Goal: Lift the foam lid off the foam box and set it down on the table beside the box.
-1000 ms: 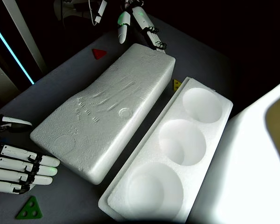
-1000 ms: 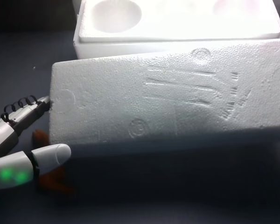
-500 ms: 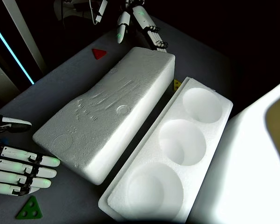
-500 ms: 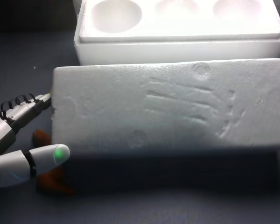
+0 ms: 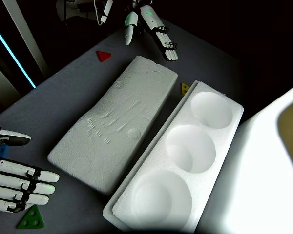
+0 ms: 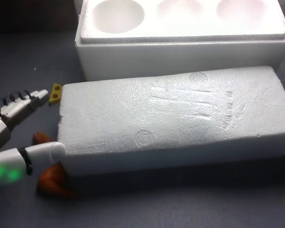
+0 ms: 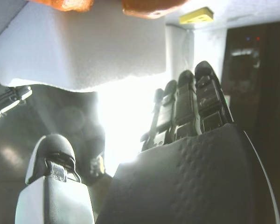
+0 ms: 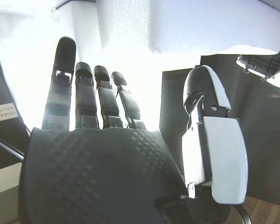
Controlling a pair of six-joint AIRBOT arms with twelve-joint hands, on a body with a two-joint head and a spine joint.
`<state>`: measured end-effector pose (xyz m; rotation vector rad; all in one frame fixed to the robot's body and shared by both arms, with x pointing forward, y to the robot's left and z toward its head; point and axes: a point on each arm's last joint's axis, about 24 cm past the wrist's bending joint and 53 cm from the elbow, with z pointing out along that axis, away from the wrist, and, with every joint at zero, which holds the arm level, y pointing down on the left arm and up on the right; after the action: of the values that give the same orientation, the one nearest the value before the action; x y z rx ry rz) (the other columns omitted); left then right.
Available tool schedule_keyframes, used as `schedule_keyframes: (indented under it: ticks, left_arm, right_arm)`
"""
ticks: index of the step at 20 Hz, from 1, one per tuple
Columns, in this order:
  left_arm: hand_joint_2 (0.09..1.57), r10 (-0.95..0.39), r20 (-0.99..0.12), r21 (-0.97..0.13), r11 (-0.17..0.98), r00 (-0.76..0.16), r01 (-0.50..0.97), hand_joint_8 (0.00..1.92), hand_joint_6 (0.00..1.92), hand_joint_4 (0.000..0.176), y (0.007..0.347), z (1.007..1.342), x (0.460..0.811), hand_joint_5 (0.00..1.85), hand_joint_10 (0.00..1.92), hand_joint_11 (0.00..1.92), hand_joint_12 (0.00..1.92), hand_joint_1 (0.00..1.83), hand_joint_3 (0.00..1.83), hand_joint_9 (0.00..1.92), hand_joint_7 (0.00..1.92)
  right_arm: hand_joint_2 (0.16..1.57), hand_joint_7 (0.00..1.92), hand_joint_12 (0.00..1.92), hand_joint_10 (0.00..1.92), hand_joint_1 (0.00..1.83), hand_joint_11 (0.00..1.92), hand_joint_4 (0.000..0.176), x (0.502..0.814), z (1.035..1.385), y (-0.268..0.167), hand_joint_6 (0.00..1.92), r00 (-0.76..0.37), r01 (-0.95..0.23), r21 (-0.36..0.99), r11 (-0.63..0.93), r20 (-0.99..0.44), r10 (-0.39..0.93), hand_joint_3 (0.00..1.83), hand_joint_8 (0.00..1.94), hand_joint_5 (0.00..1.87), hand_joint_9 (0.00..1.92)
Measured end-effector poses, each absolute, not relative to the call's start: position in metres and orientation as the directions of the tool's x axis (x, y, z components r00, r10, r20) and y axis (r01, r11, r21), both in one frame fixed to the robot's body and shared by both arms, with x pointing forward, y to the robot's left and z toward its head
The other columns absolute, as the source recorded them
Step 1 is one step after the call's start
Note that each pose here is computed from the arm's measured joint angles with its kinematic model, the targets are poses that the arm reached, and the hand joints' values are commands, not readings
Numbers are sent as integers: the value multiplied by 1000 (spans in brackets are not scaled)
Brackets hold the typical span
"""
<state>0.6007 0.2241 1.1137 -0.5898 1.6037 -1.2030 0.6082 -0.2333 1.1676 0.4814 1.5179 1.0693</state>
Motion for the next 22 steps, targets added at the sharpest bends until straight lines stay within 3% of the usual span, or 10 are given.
schedule_keyframes:
  ticks: [1,3,7,9,10,12,15,16,21,22]
  left_arm:
    - [1045,-826,-430,-903,384,-364,195,0,0,0,227,1122,601,0,0,0,0,124,5,0,0]
    - [1072,-818,-462,-885,398,-343,242,0,0,10,230,1137,602,0,0,0,0,132,16,0,0]
    - [1099,-822,-478,-861,367,-311,354,0,0,37,220,1174,608,0,0,0,0,127,19,0,0]
    - [1100,-814,-499,-835,360,-296,417,0,0,35,213,1193,613,0,0,0,0,120,15,0,0]
    - [1097,-815,-503,-826,353,-289,440,0,0,45,211,1202,616,0,0,0,0,113,12,0,0]
    - [1104,-809,-519,-803,351,-277,481,0,0,70,206,1217,623,0,0,0,0,137,11,0,0]
    - [1114,-804,-531,-783,344,-268,519,0,0,57,198,1231,633,0,0,0,0,161,9,0,0]
    - [1129,-803,-531,-779,338,-269,529,0,0,40,194,1234,636,0,0,0,0,179,13,0,0]
    - [1162,-785,-554,-744,317,-277,588,0,0,39,172,1253,647,0,0,0,0,249,17,0,0]
    - [1169,-782,-559,-734,313,-276,603,0,0,40,168,1257,648,0,0,0,0,282,16,0,0]
  right_arm:
    - [1199,0,922,0,228,0,0,607,1175,-235,0,-242,-275,822,498,-561,792,0,0,0,0]
    - [1213,0,570,0,246,0,0,605,1188,-235,0,-223,-315,808,498,-573,789,1,0,0,0]
    - [1207,0,455,0,236,0,0,599,1221,-227,0,-183,-422,759,496,-607,773,0,0,0,0]
    - [1250,0,50,0,391,0,0,600,1235,-225,0,-158,-459,741,490,-611,776,15,0,0,0]
    - [1255,0,9,0,387,0,0,600,1239,-224,0,-153,-473,733,490,-615,773,15,0,0,0]
    - [1275,0,0,0,298,0,0,602,1246,-223,0,-141,-493,718,491,-623,769,21,0,0,0]
    - [1289,0,0,0,373,0,0,607,1266,-218,0,-109,-547,683,484,-631,768,20,0,0,0]
    - [1271,0,0,0,363,0,0,610,1272,-215,0,-99,-563,676,475,-626,774,10,0,0,0]
    - [1233,0,17,0,214,35,0,622,1288,-187,0,-107,-627,639,445,-637,763,0,0,0,0]
    - [1235,0,440,0,263,6,0,624,1294,-182,0,-100,-646,626,437,-637,764,0,0,0,0]
